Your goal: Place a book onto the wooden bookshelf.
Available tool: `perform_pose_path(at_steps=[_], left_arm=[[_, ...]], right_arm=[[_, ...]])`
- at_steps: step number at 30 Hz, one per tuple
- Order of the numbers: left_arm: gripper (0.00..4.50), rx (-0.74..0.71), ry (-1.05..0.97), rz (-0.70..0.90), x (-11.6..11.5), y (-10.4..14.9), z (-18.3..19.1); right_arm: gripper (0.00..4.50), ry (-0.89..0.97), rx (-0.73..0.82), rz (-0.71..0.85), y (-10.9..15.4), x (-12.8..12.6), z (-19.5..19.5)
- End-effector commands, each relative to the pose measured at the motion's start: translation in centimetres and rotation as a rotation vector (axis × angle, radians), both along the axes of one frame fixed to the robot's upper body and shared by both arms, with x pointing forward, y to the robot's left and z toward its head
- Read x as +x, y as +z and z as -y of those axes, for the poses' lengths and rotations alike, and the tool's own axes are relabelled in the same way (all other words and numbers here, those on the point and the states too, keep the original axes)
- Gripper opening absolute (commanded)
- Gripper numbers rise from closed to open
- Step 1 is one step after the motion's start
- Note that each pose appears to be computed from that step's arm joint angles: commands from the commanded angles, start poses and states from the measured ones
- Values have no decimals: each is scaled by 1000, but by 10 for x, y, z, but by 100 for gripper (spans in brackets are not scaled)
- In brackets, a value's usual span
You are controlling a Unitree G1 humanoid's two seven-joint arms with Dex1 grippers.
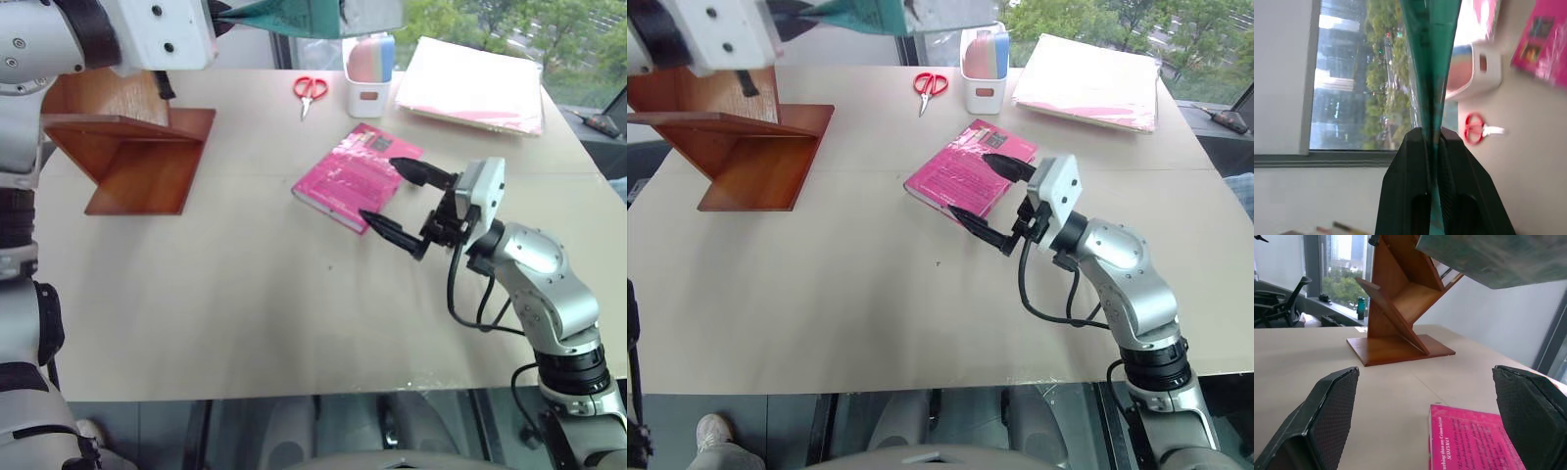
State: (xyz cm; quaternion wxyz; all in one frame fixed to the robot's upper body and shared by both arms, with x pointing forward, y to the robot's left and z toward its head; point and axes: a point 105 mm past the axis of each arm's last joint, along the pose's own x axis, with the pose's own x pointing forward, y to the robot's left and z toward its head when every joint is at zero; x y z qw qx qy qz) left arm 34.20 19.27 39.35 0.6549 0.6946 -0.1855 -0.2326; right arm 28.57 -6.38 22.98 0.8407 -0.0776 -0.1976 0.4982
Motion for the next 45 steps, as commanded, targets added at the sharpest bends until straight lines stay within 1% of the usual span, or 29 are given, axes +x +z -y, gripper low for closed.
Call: perform_pose_path(at_steps=[1,5,7,8,16,20,22,26,32,38,41,44,45], left_arm=[[3,33,8,5,-15,17,-11],[3,-2,74,-149,-23,9,-33],[3,-34,91,-213,-28,5,-40],[3,-27,104,-232,-30,3,-43],[3,141,412,-231,-41,4,-114],[3,178,553,-242,-46,1,-153],[3,162,598,-249,-45,-2,-169],[3,140,654,-291,-42,-20,-194],[3,106,665,-318,-34,-44,-209],[3,84,646,-308,-30,-50,-210],[3,64,622,-283,-30,-48,-208],[3,51,617,-296,-33,-50,-209],[82,36,620,-301,-35,-51,-211]], right_arm=[[450,7,23,49,6,-4,0],[450,15,31,53,4,-4,1],[450,20,32,54,3,-4,0],[450,22,33,55,3,-3,0],[450,68,34,80,9,2,-2],[450,98,34,100,16,1,-3],[450,119,36,115,22,0,-4],[450,155,46,148,36,-3,-7],[450,210,67,195,57,-1,-27],[450,231,120,215,74,2,-43],[450,244,144,205,79,2,-50],[450,251,154,200,80,1,-52],[450,257,163,198,81,1,-54]])
